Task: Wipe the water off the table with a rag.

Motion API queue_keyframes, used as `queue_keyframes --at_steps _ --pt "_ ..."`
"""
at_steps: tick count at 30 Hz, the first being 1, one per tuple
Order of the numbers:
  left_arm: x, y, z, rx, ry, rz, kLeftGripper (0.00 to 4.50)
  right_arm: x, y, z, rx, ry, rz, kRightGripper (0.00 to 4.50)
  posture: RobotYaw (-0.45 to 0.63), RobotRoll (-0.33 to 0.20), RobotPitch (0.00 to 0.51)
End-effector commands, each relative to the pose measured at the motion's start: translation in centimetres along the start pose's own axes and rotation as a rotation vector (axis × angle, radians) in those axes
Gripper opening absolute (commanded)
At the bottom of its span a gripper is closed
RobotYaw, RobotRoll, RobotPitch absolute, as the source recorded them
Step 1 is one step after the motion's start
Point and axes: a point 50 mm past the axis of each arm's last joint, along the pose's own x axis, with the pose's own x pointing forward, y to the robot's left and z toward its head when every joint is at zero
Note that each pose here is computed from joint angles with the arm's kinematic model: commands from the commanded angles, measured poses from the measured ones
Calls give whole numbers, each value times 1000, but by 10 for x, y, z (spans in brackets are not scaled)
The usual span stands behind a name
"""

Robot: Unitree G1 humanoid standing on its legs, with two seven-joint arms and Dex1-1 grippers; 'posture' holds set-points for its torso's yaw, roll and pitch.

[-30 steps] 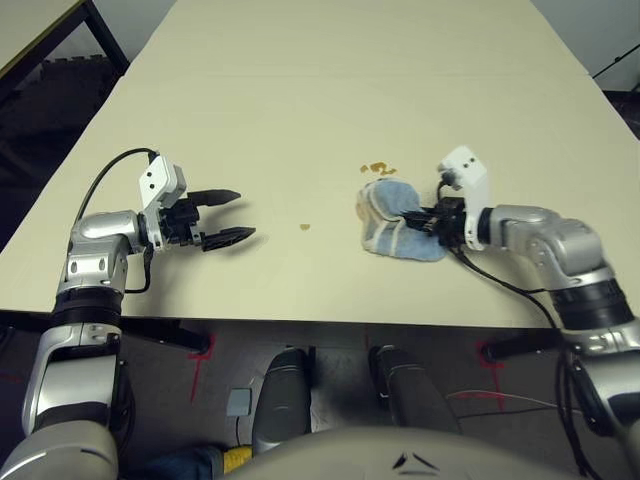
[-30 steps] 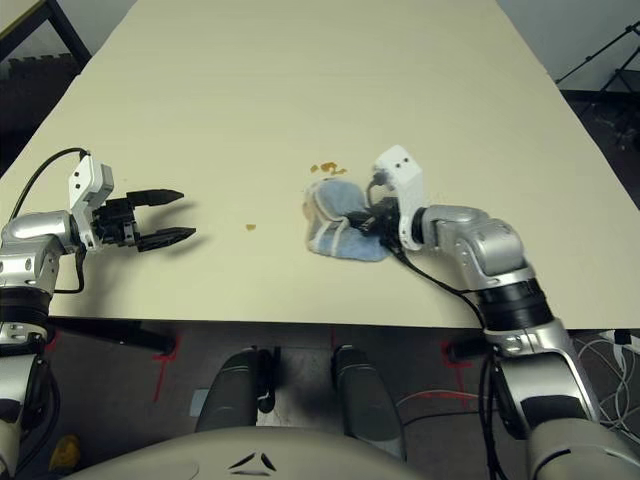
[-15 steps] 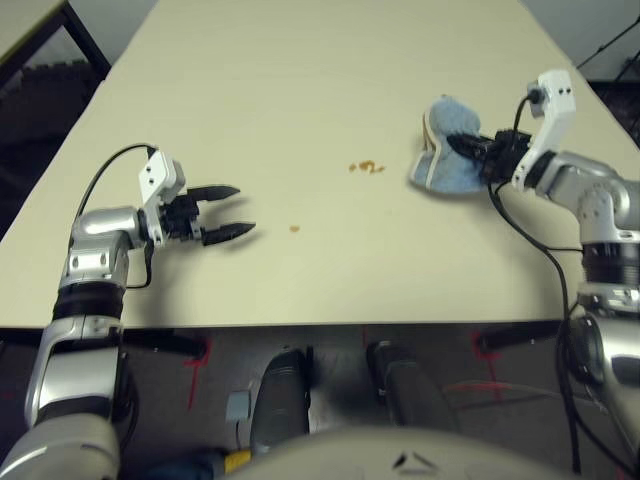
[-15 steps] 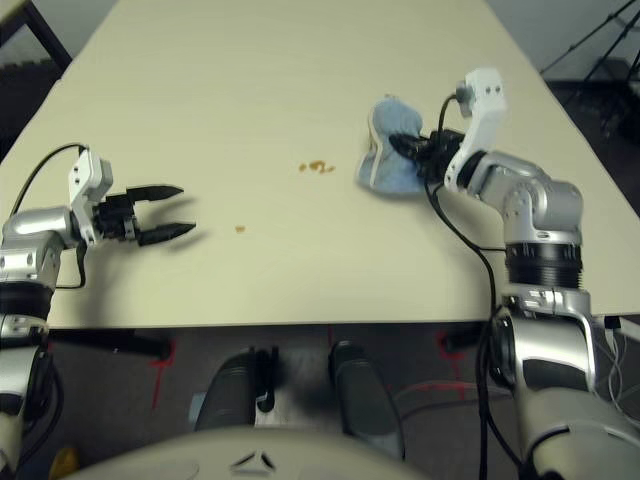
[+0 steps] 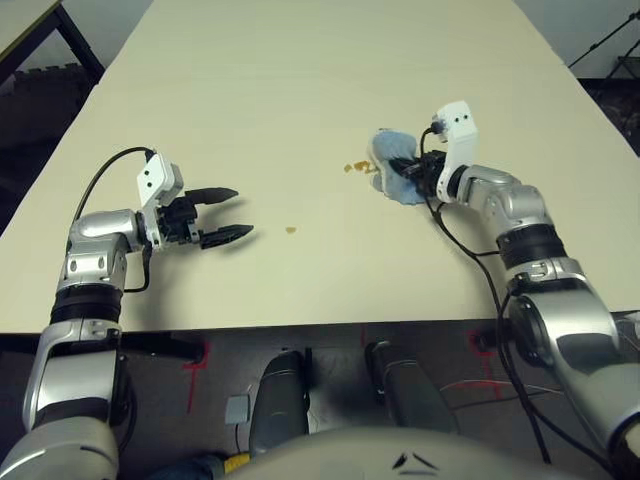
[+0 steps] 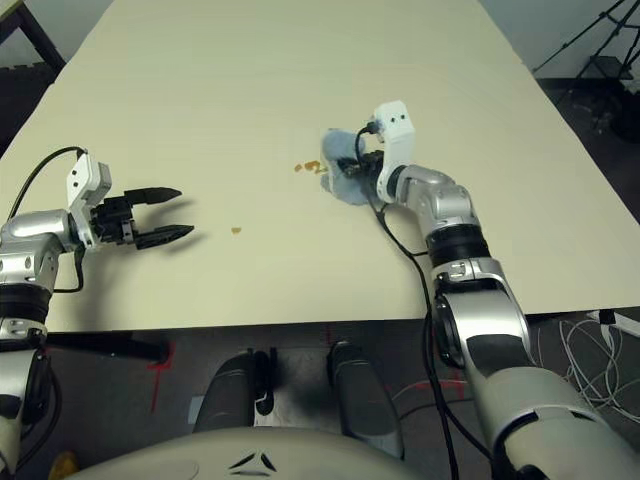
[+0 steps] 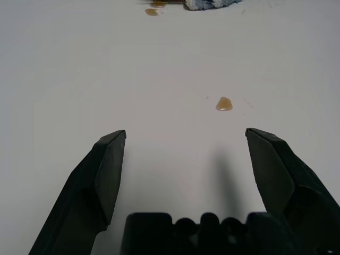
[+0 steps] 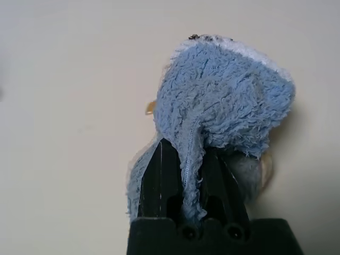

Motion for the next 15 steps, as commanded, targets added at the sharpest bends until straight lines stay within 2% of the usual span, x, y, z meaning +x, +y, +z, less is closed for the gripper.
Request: queue_keyframes --at_steps 1,11,13,15 --pt "-4 0 1 1 11 5 4500 17 25 -17 11 78 123 115 -155 0 138" --pt "-2 -2 0 -2 7 5 4500 32 73 -24 -10 128 332 115 -153 0 137" --pt "-1 -2 -1 -3 5 6 4500 32 73 -25 -13 128 324 114 -151 0 135" --pt "-1 -2 -1 -2 3 10 4500 31 64 -23 -24 118 270 114 -151 0 135"
